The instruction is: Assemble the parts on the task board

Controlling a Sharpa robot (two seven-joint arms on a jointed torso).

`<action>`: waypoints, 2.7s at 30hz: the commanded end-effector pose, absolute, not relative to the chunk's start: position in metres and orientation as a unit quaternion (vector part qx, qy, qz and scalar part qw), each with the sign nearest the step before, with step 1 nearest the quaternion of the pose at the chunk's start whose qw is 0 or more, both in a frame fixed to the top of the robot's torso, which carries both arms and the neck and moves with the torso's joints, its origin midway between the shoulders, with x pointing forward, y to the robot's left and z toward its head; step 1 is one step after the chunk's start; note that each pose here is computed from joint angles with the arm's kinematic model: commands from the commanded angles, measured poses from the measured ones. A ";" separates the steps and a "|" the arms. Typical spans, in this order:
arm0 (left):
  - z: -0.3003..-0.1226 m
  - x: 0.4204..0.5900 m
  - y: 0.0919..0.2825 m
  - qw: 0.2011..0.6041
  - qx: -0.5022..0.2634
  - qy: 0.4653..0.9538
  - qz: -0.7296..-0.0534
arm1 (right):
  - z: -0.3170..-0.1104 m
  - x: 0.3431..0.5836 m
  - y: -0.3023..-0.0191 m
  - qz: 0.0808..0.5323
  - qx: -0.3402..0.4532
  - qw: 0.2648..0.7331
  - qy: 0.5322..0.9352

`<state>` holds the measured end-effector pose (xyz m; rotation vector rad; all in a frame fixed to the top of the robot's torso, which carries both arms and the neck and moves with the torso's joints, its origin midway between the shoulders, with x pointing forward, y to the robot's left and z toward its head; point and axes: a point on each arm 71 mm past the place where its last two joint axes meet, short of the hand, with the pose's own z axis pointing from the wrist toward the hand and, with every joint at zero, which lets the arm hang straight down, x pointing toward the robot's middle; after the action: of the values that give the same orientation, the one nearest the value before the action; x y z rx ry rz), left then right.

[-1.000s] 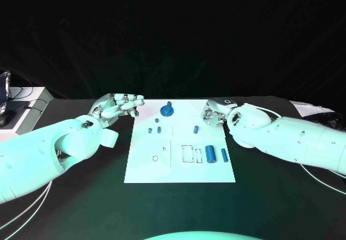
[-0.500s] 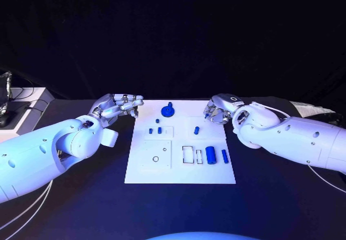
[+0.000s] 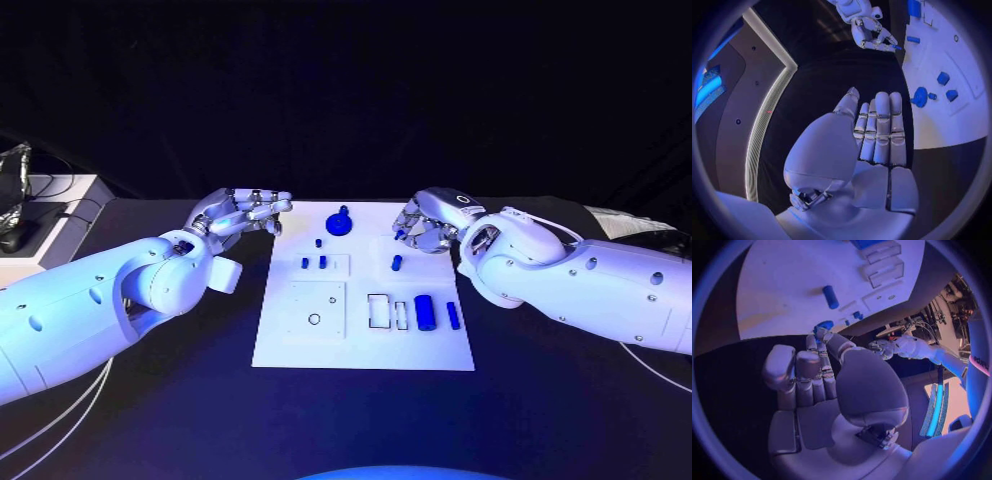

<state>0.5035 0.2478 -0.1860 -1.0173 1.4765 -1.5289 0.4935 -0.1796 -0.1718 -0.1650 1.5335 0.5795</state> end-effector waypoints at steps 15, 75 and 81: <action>-0.184 0.504 0.241 0.399 -0.399 0.571 -0.597 | -0.199 0.452 -0.096 0.309 -0.164 0.645 0.680; -0.185 0.504 0.238 0.396 -0.394 0.576 -0.597 | -0.235 0.443 -0.068 0.294 -0.198 0.616 0.703; -0.185 0.504 0.237 0.393 -0.393 0.578 -0.597 | -0.237 0.442 -0.066 0.294 -0.201 0.614 0.704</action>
<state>0.5047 0.2400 -0.1859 -1.0118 1.4592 -1.4961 0.4424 -0.0658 -0.2326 -0.4406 1.6091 0.7020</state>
